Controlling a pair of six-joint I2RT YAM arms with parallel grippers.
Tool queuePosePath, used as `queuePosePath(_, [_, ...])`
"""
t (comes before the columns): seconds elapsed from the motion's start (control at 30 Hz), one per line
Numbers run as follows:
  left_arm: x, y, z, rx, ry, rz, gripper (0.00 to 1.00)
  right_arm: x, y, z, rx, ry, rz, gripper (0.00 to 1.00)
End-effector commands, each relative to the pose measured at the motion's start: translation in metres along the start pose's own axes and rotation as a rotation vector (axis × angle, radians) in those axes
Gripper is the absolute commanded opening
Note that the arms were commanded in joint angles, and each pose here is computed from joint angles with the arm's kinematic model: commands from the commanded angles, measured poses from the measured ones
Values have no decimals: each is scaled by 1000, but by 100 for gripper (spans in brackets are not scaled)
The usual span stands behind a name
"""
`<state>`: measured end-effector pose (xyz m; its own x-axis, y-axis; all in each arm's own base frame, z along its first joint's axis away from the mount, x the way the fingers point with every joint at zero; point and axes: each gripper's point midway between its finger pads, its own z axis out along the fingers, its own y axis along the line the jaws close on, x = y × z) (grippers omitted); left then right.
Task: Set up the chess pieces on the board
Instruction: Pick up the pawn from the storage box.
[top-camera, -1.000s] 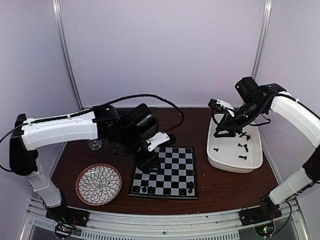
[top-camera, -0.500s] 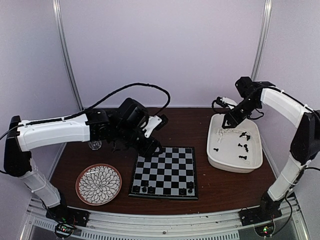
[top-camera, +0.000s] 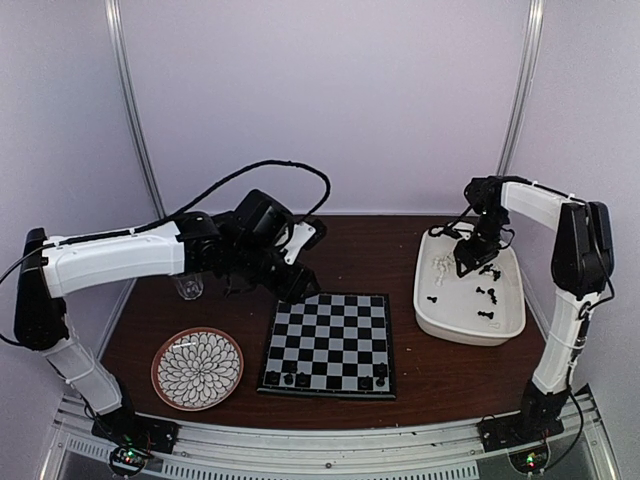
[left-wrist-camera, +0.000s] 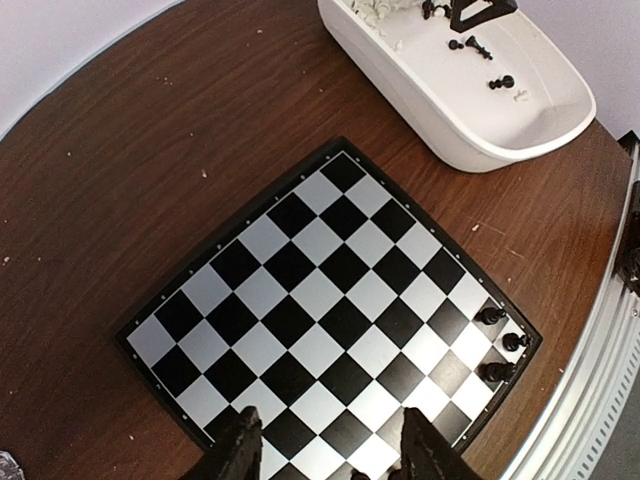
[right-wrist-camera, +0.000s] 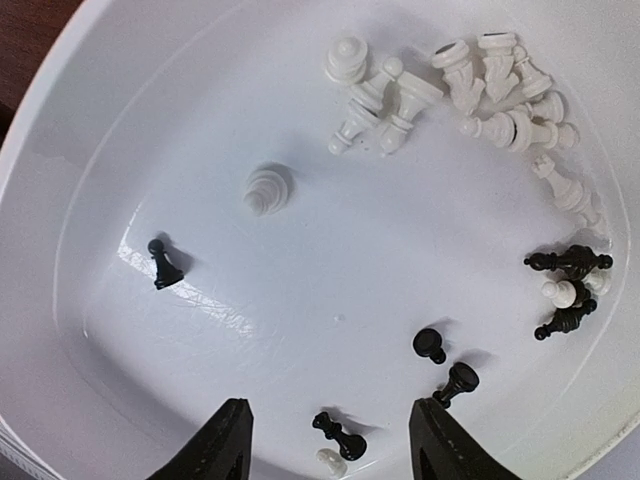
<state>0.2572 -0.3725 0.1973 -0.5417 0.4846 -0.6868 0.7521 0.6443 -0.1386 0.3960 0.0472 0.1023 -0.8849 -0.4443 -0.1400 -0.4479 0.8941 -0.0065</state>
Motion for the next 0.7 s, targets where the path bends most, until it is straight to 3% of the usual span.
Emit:
queuePosePath(0.0, [-2,-4,6,27,18,-27,48,6,-16,2,52,50,45,58])
queuePosePath(0.17, [-1,-1,7,11,23,-28,48,12,-33,10,90,85,67,56])
queuePosePath(0.43, [2,-3,10,21,26,-35,48,22,-51,24,87,116,101,42])
queuePosePath(0.67, [9,-5,12,37,37,-42,48,27,-63,46,84,147,118,39])
